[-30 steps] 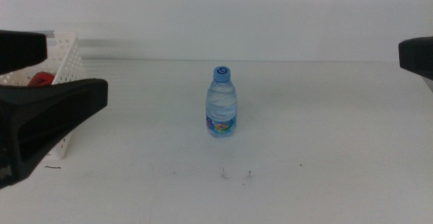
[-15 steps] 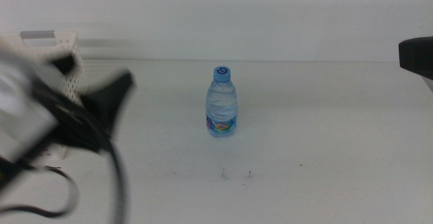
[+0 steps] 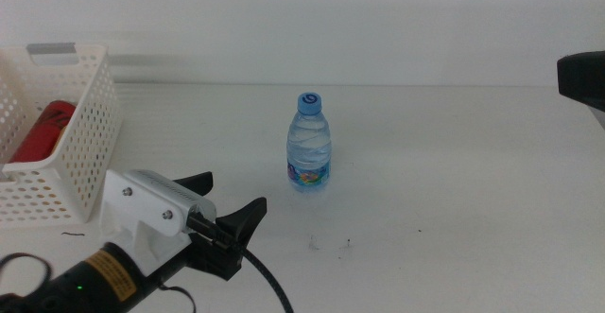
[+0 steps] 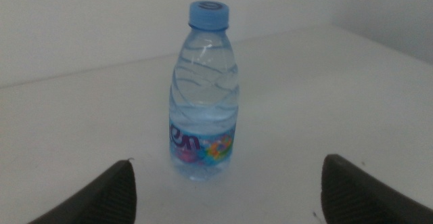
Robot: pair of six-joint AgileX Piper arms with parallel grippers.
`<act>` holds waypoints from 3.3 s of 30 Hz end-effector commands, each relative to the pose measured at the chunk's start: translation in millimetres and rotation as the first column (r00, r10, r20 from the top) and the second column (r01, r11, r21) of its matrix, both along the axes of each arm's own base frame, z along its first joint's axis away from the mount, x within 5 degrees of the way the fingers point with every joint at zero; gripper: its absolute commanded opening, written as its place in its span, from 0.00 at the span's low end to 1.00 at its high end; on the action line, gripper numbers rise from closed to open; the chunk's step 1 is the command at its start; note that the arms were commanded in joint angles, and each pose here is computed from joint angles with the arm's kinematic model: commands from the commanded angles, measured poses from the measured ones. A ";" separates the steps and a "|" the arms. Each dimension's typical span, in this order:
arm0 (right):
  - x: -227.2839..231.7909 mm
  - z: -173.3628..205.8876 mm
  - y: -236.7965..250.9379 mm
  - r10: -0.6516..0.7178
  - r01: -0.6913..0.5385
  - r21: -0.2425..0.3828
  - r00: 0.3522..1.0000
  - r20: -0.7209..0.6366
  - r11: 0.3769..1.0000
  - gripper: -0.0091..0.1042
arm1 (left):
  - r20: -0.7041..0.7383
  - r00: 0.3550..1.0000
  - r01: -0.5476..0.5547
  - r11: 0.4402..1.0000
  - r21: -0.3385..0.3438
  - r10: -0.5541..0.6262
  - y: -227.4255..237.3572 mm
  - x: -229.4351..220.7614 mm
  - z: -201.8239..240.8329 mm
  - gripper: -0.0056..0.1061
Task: Use arms to grab the bottles and put them into the dustbin to the left of the table.
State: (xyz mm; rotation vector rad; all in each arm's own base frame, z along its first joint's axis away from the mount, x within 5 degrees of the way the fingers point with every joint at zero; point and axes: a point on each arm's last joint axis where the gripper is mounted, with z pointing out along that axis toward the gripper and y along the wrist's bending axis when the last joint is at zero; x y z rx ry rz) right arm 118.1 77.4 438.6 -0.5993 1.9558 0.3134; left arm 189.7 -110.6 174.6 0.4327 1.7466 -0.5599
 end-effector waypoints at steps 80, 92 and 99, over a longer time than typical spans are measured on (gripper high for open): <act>-0.8 3.8 -0.7 0.000 0.000 0.008 1.000 0.020 1.000 0.80 | -0.091 0.990 0.107 0.993 -0.047 -0.111 -83.7 165.7 -25.0 0.30; -0.8 3.8 -0.7 -0.002 0.002 0.012 1.000 0.017 1.000 0.80 | -0.102 0.949 -0.266 0.931 0.252 0.299 -15.4 129.8 126.5 0.29; -0.8 3.8 -0.7 -0.002 0.002 0.012 1.000 0.017 1.000 0.80 | -0.166 0.889 -0.362 0.878 0.312 0.426 29.6 133.3 140.7 0.21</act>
